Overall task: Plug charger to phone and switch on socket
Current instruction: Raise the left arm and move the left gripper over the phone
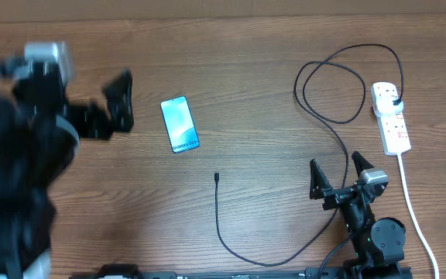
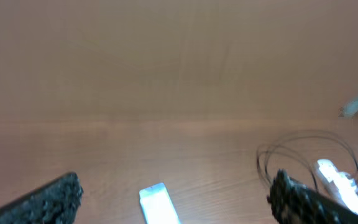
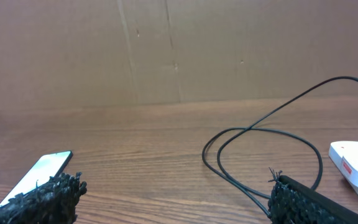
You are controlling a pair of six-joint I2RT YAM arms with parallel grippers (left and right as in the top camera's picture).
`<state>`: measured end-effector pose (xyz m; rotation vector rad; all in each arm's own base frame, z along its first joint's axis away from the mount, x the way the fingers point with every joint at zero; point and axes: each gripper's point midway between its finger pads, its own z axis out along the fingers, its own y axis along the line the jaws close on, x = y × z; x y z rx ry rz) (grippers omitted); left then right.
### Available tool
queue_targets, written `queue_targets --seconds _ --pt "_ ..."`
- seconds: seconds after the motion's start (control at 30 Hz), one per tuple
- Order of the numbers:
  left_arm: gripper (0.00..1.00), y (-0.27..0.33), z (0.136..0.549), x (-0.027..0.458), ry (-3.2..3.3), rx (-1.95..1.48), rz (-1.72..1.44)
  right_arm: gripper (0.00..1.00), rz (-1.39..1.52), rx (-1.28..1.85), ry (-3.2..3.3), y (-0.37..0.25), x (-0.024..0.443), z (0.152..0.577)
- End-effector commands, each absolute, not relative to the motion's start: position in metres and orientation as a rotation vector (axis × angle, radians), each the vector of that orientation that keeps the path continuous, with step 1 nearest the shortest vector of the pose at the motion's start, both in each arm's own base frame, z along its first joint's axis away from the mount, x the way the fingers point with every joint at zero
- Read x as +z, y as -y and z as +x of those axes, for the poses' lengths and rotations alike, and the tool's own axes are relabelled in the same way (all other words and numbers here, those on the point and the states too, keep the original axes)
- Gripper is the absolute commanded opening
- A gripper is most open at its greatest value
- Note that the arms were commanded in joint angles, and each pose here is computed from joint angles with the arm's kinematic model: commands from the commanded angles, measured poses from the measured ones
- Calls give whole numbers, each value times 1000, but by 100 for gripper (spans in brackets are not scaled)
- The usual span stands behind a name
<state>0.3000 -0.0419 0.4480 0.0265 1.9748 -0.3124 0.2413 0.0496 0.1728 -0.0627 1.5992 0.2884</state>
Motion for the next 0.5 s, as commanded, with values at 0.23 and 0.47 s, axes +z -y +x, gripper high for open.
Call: queue_targets --seconds 0.23,0.47 --pt "100 69 379 340 -2561 -549 -24 100 -61 291 -1598 -50 170 241" --pt "100 95 400 247 -2876 -835 -196 100 -61 291 -1598 -50 170 241"
